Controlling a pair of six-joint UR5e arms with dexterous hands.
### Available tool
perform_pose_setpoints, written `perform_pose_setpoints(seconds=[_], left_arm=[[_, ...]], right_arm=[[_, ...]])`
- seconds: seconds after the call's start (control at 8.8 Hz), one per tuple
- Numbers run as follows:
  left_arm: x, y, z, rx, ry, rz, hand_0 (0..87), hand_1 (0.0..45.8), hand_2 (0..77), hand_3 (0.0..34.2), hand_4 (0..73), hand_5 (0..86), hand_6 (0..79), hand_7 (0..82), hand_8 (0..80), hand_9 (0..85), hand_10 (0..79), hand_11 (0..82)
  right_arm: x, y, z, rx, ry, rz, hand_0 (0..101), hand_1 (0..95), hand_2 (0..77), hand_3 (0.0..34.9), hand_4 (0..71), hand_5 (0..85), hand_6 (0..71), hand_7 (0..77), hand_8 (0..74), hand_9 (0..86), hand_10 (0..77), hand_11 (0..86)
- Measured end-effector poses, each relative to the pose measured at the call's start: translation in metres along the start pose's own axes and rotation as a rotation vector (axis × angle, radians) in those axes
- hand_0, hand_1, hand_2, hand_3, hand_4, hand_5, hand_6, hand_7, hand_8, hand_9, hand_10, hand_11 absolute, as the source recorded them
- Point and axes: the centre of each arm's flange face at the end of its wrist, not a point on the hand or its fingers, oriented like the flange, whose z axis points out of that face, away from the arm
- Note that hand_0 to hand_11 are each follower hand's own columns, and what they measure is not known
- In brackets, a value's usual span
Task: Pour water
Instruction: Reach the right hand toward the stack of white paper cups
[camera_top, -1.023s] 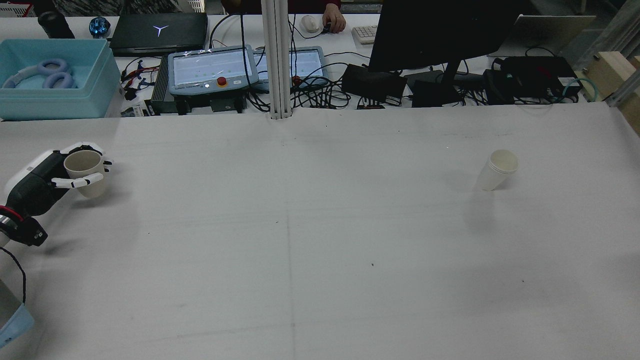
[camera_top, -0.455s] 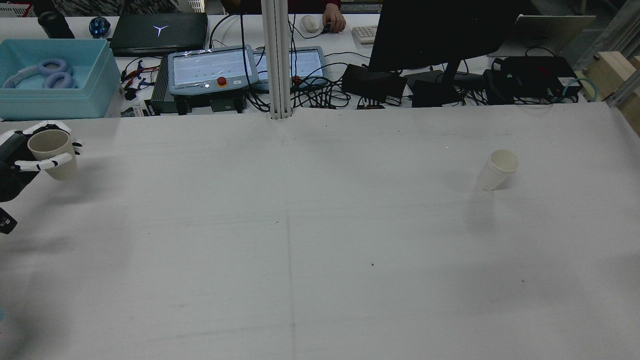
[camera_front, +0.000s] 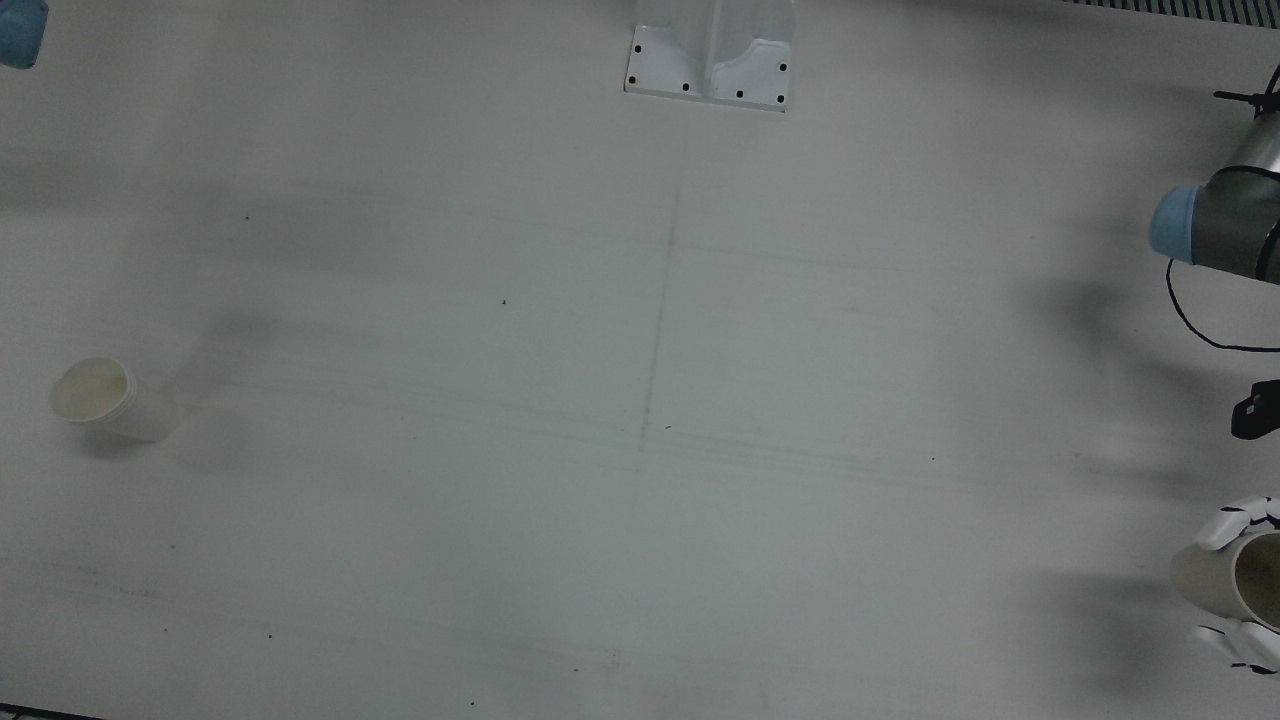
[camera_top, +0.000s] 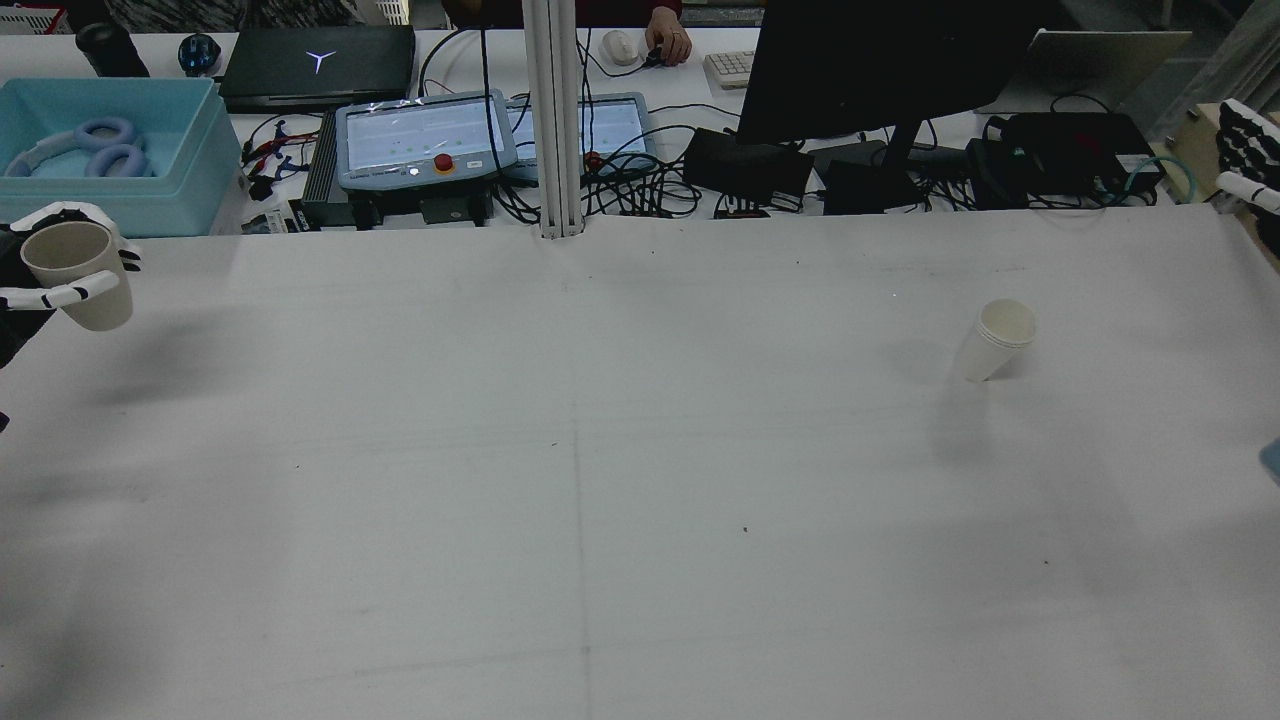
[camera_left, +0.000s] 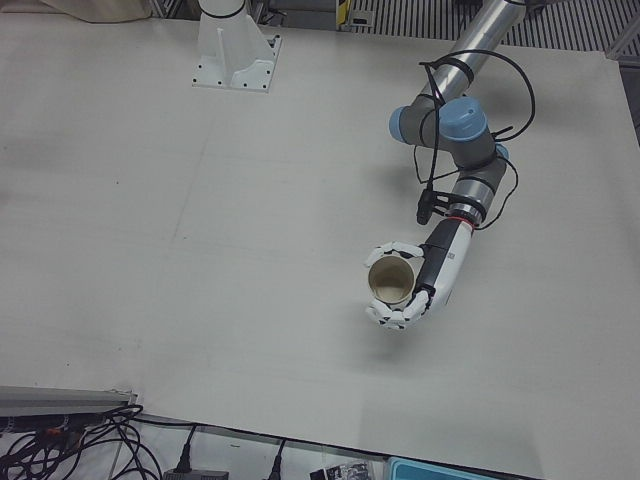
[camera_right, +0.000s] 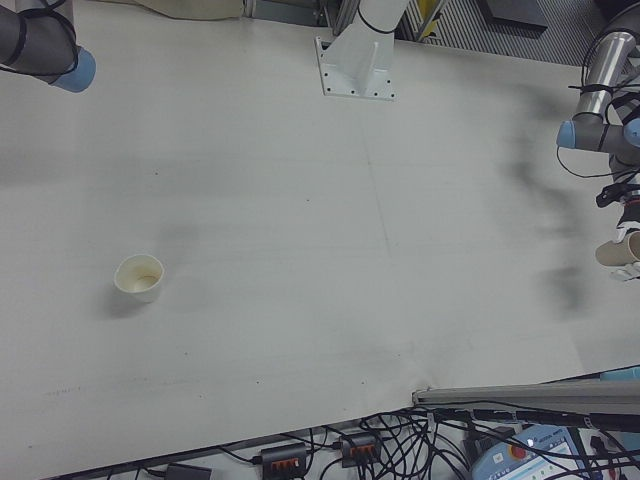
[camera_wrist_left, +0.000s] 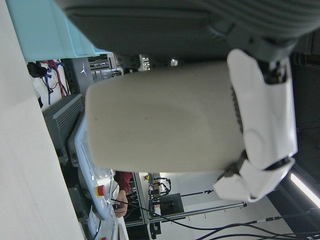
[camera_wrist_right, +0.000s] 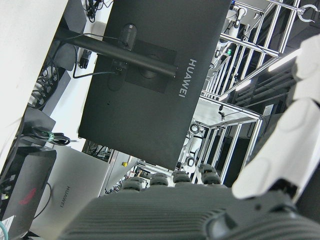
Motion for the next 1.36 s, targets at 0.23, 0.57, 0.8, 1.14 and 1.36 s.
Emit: perform_pose_setpoints(seconds=[0.23, 0.57, 0.8, 1.14, 1.36], left_arm=[[0.005, 0.014, 0.001, -0.003, 0.003, -0.005, 49.2, 25.1, 34.4, 0.0, 22.4, 49.6, 27.3, 55.6, 36.0, 36.0, 22.9, 34.9], [0.011, 0.025, -0.002, 0.0, 0.004, -0.013, 49.6, 24.0, 35.5, 0.0, 21.8, 50.2, 27.3, 55.6, 35.5, 36.0, 22.9, 34.9], [0.016, 0.027, -0.007, 0.003, 0.007, -0.016, 49.6, 24.0, 36.0, 0.0, 21.8, 50.2, 27.3, 55.6, 36.0, 36.0, 22.9, 34.4], [0.023, 0.024, -0.017, 0.012, 0.012, -0.015, 49.4, 24.0, 36.0, 0.0, 21.8, 50.2, 27.3, 55.6, 36.0, 36.0, 24.0, 36.0], [0.025, 0.022, -0.019, 0.015, 0.013, -0.014, 49.0, 24.0, 36.0, 0.0, 21.3, 50.7, 27.8, 54.5, 35.5, 36.0, 24.0, 36.0]], right_arm=[[0.032, 0.008, 0.003, -0.031, 0.007, -0.061, 41, 11.5, 18.0, 0.5, 0.5, 5.5, 3.3, 1.6, 2.2, 1.1, 0.5, 1.1], [0.074, 0.006, 0.001, -0.052, 0.034, -0.179, 46, 16.9, 16.9, 0.0, 0.5, 5.5, 0.5, 0.5, 0.0, 0.5, 0.0, 1.1], [0.112, 0.01, -0.003, -0.057, 0.067, -0.227, 47, 17.5, 19.6, 0.1, 0.5, 3.3, 0.5, 0.5, 0.5, 0.5, 0.5, 1.1], [0.14, 0.017, -0.007, -0.069, 0.08, -0.236, 46, 16.9, 20.2, 0.2, 0.5, 3.3, 0.0, 0.5, 0.5, 0.5, 0.5, 1.1], [0.155, 0.01, -0.01, -0.066, 0.101, -0.237, 46, 16.9, 20.2, 0.1, 0.5, 3.3, 0.0, 0.5, 0.5, 0.5, 0.5, 2.7]])
